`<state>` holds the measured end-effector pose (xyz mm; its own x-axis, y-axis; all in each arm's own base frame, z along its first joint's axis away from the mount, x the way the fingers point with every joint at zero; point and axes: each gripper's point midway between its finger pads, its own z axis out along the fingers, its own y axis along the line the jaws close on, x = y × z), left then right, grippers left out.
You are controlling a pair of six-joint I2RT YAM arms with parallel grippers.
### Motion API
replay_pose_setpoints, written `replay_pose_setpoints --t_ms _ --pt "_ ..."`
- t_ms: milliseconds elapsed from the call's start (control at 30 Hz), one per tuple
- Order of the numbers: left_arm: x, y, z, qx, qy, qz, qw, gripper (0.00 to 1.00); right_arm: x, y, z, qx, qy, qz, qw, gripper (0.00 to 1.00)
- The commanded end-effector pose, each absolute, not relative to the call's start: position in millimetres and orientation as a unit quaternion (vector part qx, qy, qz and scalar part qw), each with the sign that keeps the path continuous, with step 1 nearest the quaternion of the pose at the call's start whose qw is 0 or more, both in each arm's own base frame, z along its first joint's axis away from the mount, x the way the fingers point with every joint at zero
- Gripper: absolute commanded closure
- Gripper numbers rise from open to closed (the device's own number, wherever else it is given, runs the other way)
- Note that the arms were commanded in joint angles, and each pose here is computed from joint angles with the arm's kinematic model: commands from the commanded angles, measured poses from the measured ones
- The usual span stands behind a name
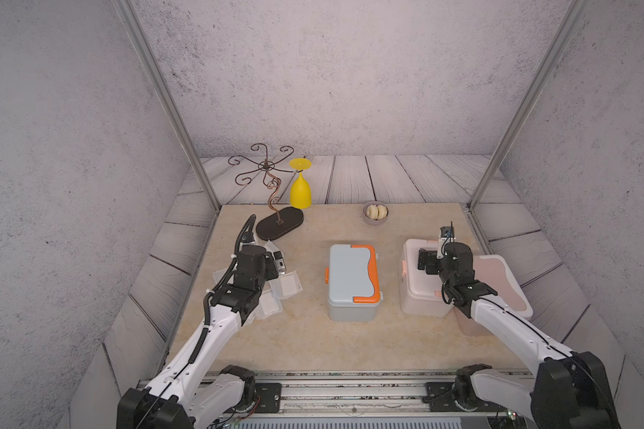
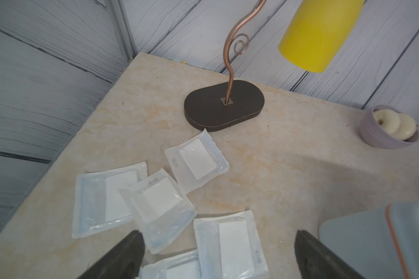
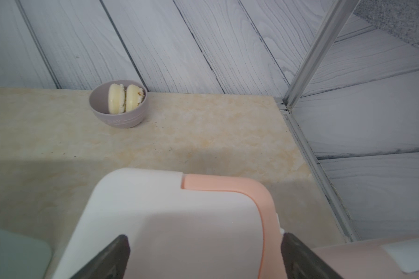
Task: Open first aid kits and take out gauze
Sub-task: Reset both arms
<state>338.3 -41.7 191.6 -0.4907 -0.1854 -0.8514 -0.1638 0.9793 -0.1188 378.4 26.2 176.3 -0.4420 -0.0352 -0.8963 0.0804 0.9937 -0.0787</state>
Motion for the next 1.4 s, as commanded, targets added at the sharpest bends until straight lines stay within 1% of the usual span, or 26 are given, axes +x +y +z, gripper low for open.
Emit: replay_pose_setpoints --t_ms 0,67,133,167,300,400,500,567,600,633,733,800,867,1000,1033,1067,1133,1233,1367 --pt "350.8 -23.5 196.7 -0.082 0.833 0.057 0.545 0.0 387.5 12.5 158.5 0.039 0.838 -0.054 0.542 0.01" --pt "353.4 -22.0 182.9 -0.046 0.826 0.086 0.555 0.0 393.9 4.5 147.1 0.049 0.834 -0.057 0.547 0.01" --pt "354.5 -15.0 171.4 -0.035 0.821 0.116 0.558 0.0 396.6 3.2 148.5 0.037 0.834 -0.059 0.547 0.01" --pt "355.6 -10.3 165.4 -0.034 0.821 0.128 0.555 0.0 399.9 1.7 153.0 0.034 0.824 -0.065 0.562 0.01" --pt "362.7 3.2 145.0 -0.047 0.834 0.141 0.532 0.0 401.1 -20.5 148.6 0.057 0.824 -0.094 0.556 0.01" --pt "367.9 11.3 129.4 -0.06 0.845 0.143 0.511 0.0 397.0 -32.2 145.9 0.079 0.828 -0.085 0.549 0.01" --pt "370.7 17.2 118.4 -0.069 0.854 0.149 0.494 0.0 391.8 -35.3 130.5 0.089 0.835 -0.074 0.538 0.01" --pt "374.9 20.0 116.3 -0.071 0.85 0.141 0.502 0.0 382.7 -31.7 113.7 0.079 0.826 -0.066 0.554 0.01" --pt "376.4 20.1 117.6 -0.07 0.85 0.136 0.504 0.0 379.6 -28.7 114.5 0.071 0.812 -0.06 0.577 0.01" --pt "377.5 20.1 118.0 -0.066 0.85 0.131 0.506 0.0 377.4 -30.1 111.9 0.076 0.808 -0.061 0.581 0.01" --pt "383.1 22.0 122.3 -0.064 0.841 0.115 0.525 0.0 385.3 -27.0 99.5 0.067 0.816 -0.056 0.571 0.01" --pt "387.3 25.2 123.5 -0.066 0.836 0.109 0.534 0.0 393.7 -24.5 94.5 0.059 0.812 -0.052 0.579 0.01" --pt "392.0 25.9 123.8 -0.062 0.833 0.095 0.542 0.0 394.2 -21.8 91.9 0.053 0.824 -0.048 0.562 0.01" --pt "399.4 27.9 122.5 -0.054 0.835 0.094 0.54 0.0 400.8 -5.6 87.9 0.006 0.841 -0.023 0.541 0.01" --pt "401.4 25.6 121.0 -0.046 0.83 0.09 0.548 0.0 404.1 -3.7 84.9 0.003 0.849 -0.019 0.528 0.01" --pt "402.3 21.7 115.7 -0.036 0.823 0.084 0.56 0.0 404.1 -4.9 86.8 0.005 0.843 -0.022 0.537 0.01" --pt "407.1 23.6 109.4 -0.038 0.807 0.084 0.584 0.0 403.2 -5.0 86.3 0.005 0.846 -0.022 0.532 0.01" --pt "404.5 20.9 101.4 -0.03 0.835 0.075 0.544 0.0 403.6 -5.0 85.7 0.006 0.847 -0.022 0.532 0.01" --pt "407.1 17.5 98.5 -0.018 0.831 0.056 0.553 0.0 403.6 -5.0 86.2 0.005 0.846 -0.022 0.533 0.01"
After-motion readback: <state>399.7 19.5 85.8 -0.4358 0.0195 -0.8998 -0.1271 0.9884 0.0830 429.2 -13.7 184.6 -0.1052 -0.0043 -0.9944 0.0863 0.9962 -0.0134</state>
